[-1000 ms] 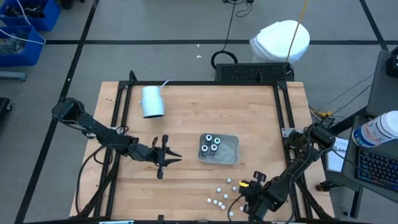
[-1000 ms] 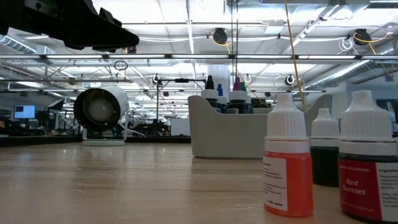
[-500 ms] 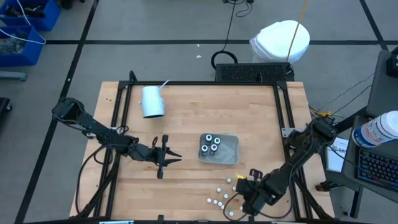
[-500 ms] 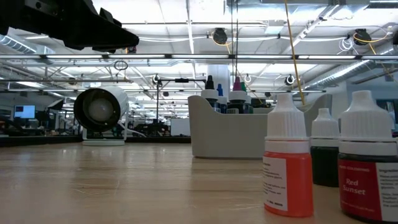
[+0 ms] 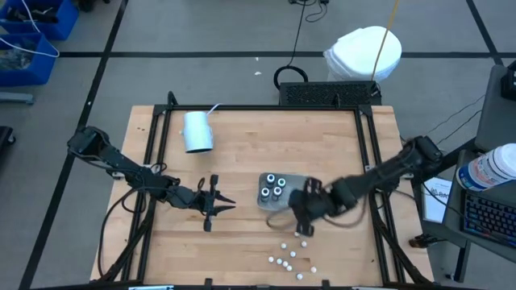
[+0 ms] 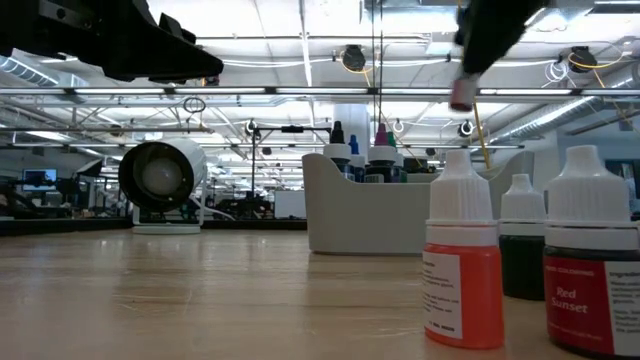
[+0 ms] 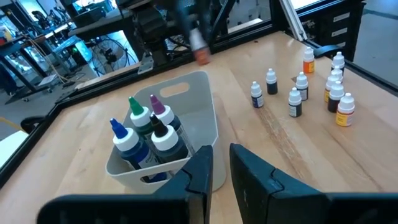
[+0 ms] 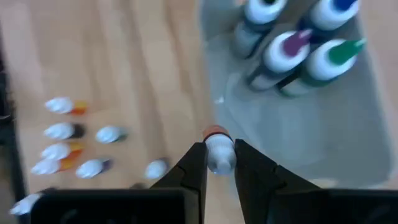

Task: Pick & Place food coloring
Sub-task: Put the red food coloring bottle into the gray bin

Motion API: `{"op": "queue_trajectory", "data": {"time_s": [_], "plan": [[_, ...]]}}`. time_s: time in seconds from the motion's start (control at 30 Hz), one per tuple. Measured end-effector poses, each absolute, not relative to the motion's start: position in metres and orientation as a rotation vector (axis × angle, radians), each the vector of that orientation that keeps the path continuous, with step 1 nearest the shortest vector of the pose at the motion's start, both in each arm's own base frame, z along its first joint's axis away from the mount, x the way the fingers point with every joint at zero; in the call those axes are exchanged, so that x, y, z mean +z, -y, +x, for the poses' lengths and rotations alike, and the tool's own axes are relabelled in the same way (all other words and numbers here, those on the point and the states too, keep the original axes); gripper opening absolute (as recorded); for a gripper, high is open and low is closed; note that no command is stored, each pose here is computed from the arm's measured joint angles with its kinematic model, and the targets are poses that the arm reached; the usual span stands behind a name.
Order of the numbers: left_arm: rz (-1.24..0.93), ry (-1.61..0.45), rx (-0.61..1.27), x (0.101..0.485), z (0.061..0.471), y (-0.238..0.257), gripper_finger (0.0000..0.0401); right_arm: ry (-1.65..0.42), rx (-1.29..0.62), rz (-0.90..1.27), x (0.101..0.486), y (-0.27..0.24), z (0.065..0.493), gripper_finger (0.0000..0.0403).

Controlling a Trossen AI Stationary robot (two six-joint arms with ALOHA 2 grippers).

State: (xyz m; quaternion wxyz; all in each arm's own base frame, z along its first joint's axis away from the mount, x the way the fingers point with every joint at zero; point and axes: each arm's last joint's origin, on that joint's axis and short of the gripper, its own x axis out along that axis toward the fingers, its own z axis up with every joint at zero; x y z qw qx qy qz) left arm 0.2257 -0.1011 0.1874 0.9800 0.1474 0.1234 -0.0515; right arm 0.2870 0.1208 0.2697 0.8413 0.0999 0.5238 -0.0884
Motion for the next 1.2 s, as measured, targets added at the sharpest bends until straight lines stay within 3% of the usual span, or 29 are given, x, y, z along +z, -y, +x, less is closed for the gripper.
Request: {"op": "queue_trajectory", "data": {"time_s": [0.37,1.2], "plan": [[0.307,-0.27,-0.103,0.185,0.225,0.101,0.0063,-1.216,-0.287,0.179,0.254,-0.053,0.309,0.0049],[0.332,-0.272,-0.102,0.185,0.225,0.101,0.0063,-1.378,-0.292,0.18,0.19,-0.06,0.339,0.0051]]}}
